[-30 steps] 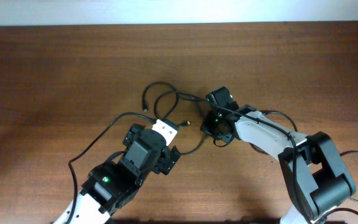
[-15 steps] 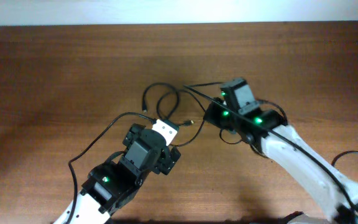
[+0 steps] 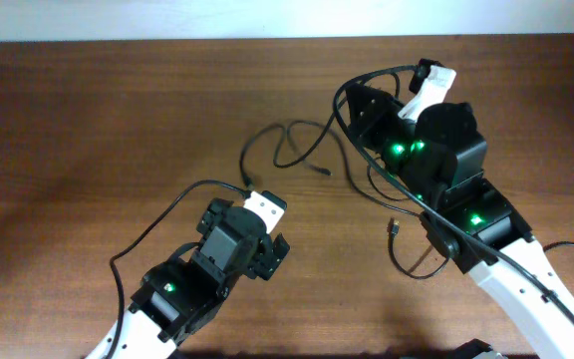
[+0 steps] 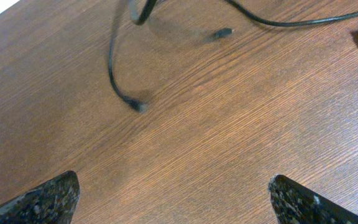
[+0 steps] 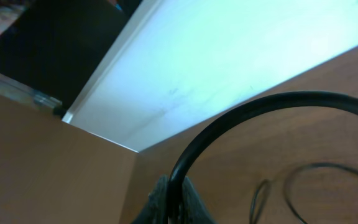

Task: Untangle cables
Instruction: 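Lift the cable strand up and right with the right gripper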

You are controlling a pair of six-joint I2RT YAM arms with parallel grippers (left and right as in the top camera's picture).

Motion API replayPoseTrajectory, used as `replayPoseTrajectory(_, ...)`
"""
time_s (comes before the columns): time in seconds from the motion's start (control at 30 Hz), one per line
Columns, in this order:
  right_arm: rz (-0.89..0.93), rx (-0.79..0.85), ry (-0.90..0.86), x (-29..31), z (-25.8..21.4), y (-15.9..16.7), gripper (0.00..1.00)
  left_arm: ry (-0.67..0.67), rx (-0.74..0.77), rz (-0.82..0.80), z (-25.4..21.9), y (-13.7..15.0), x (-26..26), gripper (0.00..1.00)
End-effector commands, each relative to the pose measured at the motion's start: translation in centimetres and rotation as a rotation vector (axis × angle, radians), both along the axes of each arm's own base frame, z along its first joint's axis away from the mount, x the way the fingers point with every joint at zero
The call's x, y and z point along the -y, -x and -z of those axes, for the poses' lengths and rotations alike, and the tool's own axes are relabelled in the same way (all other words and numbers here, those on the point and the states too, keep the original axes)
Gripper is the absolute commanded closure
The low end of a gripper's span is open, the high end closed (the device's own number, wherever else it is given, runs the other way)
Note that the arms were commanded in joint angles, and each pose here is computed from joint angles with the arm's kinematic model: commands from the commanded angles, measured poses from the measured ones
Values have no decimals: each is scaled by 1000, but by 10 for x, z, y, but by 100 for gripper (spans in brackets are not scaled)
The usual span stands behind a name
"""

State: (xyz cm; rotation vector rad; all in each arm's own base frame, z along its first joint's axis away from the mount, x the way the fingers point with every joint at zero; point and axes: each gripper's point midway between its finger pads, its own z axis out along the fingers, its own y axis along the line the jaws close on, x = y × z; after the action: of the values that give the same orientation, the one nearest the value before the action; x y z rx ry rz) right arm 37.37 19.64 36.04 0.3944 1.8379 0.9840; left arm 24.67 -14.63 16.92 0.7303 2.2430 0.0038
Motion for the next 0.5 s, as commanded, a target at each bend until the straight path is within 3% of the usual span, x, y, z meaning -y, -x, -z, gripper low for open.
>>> replayPoseTrajectory(0.0, 20, 111, 0, 10, -46, 1, 96, 4, 13, -12, -4, -2, -2, 1)
replayPoseTrajectory(0.47, 123, 309, -51, 62, -146, 1, 96, 4, 13, -12, -4, -2, -2, 1)
